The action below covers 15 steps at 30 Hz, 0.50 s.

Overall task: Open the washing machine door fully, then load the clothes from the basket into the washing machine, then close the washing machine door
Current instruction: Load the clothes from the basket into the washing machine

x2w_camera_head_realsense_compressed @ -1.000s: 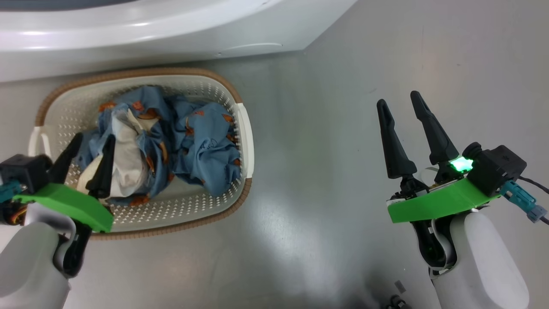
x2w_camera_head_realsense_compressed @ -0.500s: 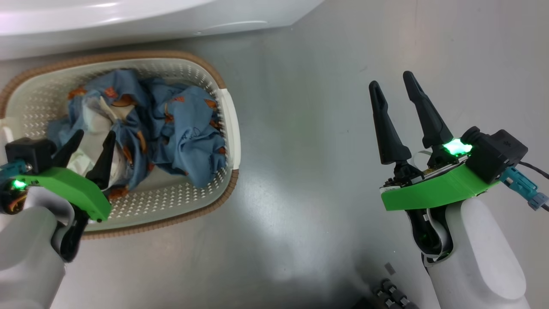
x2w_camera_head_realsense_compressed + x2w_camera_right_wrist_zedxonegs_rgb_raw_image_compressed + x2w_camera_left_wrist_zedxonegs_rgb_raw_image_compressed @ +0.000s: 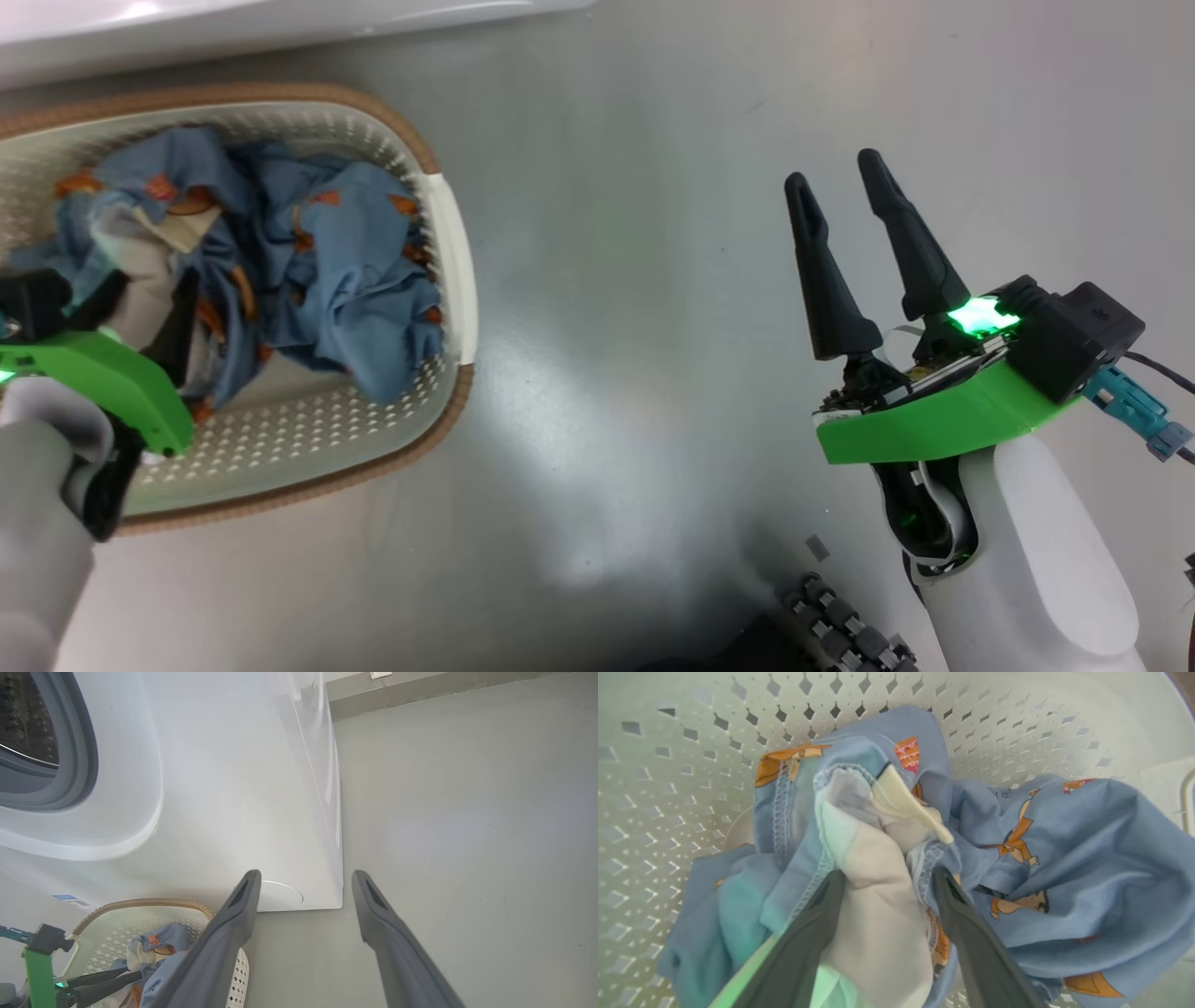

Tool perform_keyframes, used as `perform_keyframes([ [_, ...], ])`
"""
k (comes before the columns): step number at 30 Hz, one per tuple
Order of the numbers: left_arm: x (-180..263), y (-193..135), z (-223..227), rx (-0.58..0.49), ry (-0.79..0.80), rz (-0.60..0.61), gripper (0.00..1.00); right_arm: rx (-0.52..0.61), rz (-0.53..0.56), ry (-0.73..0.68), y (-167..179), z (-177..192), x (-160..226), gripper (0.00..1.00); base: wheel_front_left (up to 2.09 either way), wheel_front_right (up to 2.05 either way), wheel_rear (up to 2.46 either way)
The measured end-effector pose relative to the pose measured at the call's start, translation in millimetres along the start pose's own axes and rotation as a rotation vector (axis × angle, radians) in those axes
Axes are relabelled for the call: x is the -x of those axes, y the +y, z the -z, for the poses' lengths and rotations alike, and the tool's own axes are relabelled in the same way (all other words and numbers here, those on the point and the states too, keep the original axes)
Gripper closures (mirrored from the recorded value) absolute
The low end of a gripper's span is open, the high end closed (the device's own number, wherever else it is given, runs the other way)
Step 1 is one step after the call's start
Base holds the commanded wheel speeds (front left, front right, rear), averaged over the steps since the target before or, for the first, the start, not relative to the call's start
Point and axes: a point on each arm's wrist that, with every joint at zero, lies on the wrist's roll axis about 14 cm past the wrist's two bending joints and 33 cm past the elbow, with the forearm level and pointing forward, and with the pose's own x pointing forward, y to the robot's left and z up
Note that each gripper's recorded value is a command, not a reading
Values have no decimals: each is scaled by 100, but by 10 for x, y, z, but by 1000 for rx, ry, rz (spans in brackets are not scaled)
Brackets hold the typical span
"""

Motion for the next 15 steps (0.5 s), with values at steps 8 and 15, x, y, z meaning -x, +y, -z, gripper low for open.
perform_keyframes([
  [8, -144, 144, 172, -67, 93, -16, 0, 1, 25, 22, -95, 77, 33, 0, 0, 0, 0],
  [15, -180, 168, 210, -93, 140, -23, 11, 5, 27, 24, -103, 73, 46, 0, 0, 0, 0],
])
